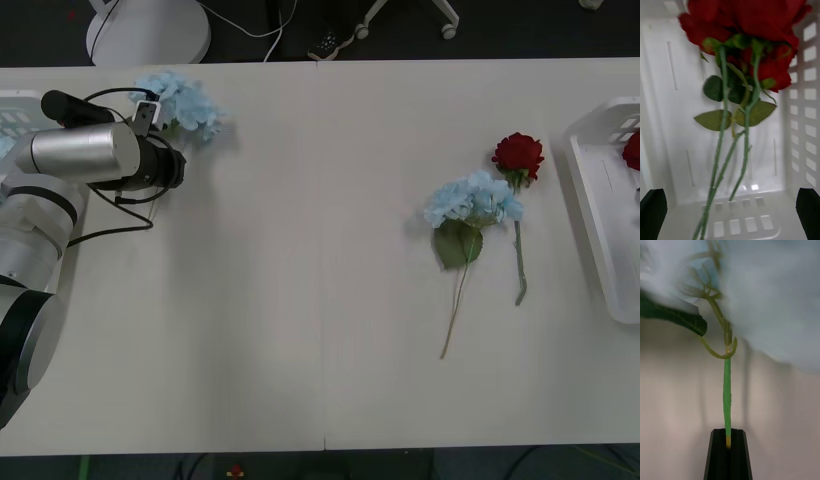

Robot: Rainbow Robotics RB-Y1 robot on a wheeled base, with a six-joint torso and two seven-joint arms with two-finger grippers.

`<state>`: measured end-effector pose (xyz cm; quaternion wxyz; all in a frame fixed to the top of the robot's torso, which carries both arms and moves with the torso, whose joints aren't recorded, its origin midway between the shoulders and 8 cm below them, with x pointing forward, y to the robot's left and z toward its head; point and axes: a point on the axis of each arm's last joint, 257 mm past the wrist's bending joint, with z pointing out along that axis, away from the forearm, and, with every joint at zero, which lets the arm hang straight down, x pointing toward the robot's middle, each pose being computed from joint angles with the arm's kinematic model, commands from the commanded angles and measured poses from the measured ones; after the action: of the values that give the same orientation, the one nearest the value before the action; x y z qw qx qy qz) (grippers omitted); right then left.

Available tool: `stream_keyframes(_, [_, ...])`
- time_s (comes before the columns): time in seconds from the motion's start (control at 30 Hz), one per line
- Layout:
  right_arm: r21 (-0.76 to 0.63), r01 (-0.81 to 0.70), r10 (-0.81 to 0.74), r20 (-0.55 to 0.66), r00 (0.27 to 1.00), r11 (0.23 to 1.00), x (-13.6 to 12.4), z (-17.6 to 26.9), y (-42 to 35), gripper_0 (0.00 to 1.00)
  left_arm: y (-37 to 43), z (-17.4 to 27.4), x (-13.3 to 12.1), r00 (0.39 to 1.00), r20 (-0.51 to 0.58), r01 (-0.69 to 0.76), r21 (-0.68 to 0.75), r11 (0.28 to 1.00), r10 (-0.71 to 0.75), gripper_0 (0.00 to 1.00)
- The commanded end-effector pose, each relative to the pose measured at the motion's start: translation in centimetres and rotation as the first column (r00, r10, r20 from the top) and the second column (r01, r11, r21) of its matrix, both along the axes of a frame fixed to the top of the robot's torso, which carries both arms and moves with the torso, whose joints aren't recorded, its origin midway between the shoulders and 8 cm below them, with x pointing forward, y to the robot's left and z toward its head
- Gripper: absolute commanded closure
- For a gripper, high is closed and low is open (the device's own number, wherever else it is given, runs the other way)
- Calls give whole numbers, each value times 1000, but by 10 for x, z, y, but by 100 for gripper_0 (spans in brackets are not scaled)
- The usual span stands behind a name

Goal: Put the red flowers into the right box and the blue flowers into the left box

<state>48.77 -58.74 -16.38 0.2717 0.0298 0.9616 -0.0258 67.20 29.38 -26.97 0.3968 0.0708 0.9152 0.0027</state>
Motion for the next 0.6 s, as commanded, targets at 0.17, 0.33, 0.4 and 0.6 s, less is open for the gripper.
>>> stream_keyframes(0.17, [70, -118, 112, 87, 990, 991, 39, 11, 94, 0, -34, 154, 28, 984, 170, 15, -336, 942, 45, 100])
stream_keyframes(0.33, [122, -87, 73, 120, 990, 989, 63, -9, 137, 0, 19, 203, 3, 985, 163, -1, -332, 943, 58, 100])
stream_keyframes(0.4, [141, -73, 55, 128, 990, 987, 72, -16, 152, 0, 48, 218, -14, 988, 140, -12, -332, 943, 62, 100])
stream_keyframes(0.6, [180, -65, 40, 136, 990, 982, 84, -39, 185, 0, 147, 264, -68, 981, 176, -30, -275, 961, 81, 100])
